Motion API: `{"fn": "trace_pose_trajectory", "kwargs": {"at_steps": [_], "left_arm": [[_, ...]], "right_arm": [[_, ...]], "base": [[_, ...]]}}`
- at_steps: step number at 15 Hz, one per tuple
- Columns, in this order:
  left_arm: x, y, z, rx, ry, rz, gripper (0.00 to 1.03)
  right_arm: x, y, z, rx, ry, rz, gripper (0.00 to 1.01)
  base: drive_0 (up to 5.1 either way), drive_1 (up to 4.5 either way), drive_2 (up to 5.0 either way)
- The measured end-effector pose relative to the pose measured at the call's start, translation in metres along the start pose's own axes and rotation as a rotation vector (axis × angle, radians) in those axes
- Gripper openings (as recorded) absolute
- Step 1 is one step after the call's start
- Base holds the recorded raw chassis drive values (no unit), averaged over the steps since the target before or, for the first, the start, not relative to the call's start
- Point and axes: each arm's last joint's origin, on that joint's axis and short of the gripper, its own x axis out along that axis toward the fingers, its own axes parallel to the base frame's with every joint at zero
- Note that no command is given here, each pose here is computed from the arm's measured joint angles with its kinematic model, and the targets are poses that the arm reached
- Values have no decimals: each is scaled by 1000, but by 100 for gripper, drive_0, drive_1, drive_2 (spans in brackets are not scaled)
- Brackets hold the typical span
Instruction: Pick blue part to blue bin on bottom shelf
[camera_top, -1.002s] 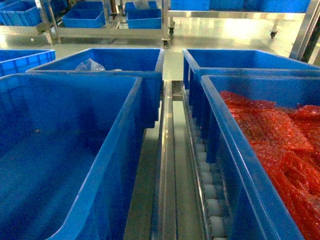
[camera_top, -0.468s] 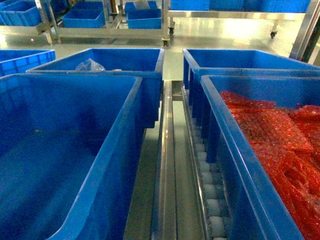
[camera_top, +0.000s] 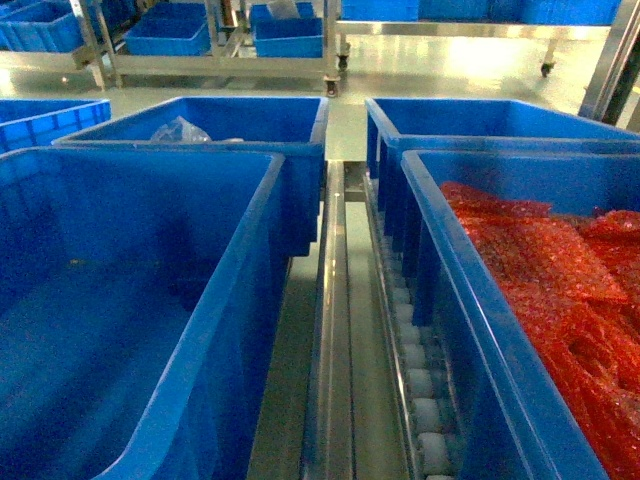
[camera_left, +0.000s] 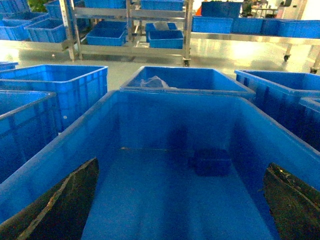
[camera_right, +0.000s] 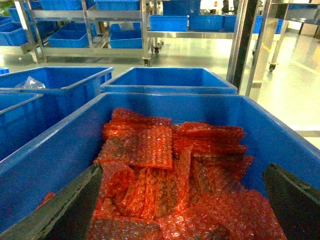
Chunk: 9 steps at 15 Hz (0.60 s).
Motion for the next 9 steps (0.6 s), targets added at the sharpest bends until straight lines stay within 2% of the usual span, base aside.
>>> {"fn": "trace_pose_trajectory", "kwargs": {"at_steps": [9], "left_arm": [[0,0,0,0,0,0,98]], "right_arm": [[0,0,0,0,0,0,98]], "base": [[0,0,0]]}}
